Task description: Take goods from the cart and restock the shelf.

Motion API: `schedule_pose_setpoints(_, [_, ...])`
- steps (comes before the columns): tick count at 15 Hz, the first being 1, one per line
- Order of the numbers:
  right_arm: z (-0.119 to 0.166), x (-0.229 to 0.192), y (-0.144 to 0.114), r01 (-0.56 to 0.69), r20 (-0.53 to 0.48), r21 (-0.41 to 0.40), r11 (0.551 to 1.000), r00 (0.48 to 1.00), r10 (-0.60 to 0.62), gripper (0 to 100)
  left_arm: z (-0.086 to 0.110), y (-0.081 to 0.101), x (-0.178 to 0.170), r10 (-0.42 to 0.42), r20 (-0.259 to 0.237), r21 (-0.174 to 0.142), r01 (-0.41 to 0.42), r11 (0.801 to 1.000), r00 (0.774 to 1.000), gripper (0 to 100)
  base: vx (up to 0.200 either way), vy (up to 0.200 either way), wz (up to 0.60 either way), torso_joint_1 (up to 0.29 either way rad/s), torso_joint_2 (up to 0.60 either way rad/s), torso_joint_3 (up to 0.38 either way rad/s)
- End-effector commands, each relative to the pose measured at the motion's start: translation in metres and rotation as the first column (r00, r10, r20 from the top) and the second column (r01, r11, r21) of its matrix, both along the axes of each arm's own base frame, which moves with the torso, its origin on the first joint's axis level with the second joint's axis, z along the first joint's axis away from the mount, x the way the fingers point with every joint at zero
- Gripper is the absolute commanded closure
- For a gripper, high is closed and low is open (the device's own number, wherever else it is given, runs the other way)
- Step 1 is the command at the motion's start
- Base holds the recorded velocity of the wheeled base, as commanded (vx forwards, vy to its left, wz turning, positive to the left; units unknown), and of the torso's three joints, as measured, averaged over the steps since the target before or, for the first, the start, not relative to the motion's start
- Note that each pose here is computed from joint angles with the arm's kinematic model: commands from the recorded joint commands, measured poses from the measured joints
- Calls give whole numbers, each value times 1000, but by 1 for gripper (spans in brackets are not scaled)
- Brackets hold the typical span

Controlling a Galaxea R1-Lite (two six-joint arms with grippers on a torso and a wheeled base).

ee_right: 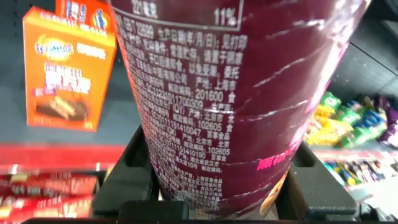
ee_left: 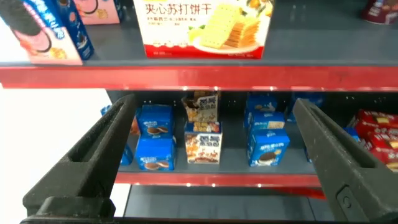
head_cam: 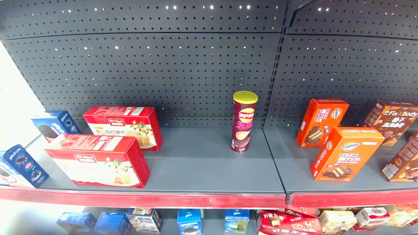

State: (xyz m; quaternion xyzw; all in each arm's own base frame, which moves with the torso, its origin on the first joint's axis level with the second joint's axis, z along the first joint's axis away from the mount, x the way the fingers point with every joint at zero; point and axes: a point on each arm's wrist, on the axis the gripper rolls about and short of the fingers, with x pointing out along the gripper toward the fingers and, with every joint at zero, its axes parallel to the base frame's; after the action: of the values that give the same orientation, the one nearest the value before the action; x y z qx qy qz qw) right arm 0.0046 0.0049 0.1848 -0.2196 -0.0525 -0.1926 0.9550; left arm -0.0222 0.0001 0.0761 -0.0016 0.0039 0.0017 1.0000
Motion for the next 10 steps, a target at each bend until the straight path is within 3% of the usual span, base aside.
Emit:
schedule_pose_setpoints(1, [-1, -1, 1, -2, 3, -3, 1000, 1000, 2, 100, 0, 0, 0, 1, 0, -1, -1, 1000, 1000, 0, 0, 0, 0, 0, 0, 0])
schedule_pose_setpoints(5, [-2, -1, 1, -3, 1, -1, 1000, 1000, 3, 100, 0, 0, 0, 1, 0, 0, -1, 1000, 1000, 0, 0, 0, 0, 0, 0, 0])
schedule_pose_setpoints(8, [-2, -1, 1, -3, 1, -1, 1000, 1000, 3, 100, 0, 0, 0, 1, 0, 0, -1, 1000, 1000, 0, 200, 0, 0, -1, -1, 6])
schedule_pose_setpoints(10, [-3, -1, 1, -2, -3, 1, 1000, 1000, 2, 100, 0, 0, 0, 1, 0, 0, -1, 1000, 1000, 0, 0, 0, 0, 0, 0, 0])
